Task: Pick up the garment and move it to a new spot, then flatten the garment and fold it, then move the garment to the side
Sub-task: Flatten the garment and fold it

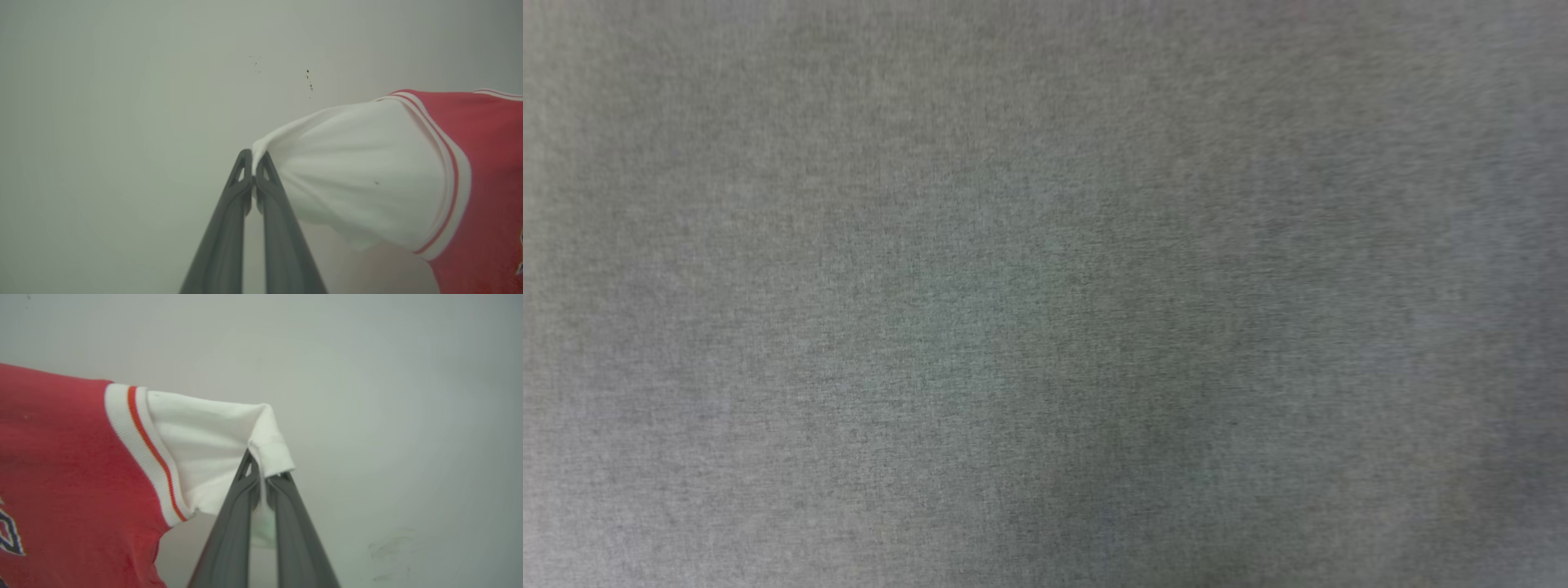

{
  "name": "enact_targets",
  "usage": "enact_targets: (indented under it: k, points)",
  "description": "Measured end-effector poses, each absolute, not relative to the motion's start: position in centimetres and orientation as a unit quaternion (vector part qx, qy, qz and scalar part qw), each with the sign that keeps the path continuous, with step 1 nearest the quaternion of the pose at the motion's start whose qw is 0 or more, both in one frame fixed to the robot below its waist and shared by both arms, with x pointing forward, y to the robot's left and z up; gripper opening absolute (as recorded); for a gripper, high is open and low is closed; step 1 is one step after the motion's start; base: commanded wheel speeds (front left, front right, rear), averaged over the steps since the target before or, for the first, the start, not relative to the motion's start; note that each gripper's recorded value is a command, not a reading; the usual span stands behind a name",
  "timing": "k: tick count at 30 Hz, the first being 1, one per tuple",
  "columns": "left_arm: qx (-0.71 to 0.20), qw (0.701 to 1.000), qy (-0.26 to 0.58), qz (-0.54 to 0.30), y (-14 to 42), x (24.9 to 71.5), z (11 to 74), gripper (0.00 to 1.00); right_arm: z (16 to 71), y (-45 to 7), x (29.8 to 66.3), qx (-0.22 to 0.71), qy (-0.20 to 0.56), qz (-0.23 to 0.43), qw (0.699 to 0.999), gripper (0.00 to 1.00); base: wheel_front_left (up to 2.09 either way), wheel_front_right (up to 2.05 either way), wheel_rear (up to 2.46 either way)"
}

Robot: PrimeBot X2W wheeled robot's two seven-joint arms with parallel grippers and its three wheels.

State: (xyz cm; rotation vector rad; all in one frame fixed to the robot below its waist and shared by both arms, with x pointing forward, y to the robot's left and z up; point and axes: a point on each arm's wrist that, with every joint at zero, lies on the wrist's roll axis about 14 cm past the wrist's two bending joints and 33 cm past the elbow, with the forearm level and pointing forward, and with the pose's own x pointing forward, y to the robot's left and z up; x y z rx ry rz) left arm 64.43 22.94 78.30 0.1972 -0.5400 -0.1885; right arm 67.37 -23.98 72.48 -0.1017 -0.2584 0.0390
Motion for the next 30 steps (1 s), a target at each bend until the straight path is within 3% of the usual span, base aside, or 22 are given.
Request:
enact_targets:
  k: [8,14,21,30]
  points:
    - [0.085,0.962,-0.244,-0.086,23.1,69.5,73.6,0.0,66.7,-22.6,72.7,-0.041,-0.106,0.013,0.993,0.0,0.0,0.0,0.0]
    - [0.071,0.975,-0.183,-0.099,22.5,70.4,66.5,0.0,58.7,-20.0,73.2,-0.031,-0.036,0.04,0.998,0.0,0.0,0.0,0.0]
    - [0.048,0.988,-0.074,-0.125,21.4,66.2,55.9,0.0,51.3,-18.6,69.1,-0.014,0.044,0.066,0.997,0.0,0.0,0.0,0.0]
    - [0.0,0.991,0.054,-0.124,22.2,54.6,47.1,0.0,46.1,-18.8,59.6,0.003,0.132,0.099,0.986,0.0,0.0,0.0,0.0]
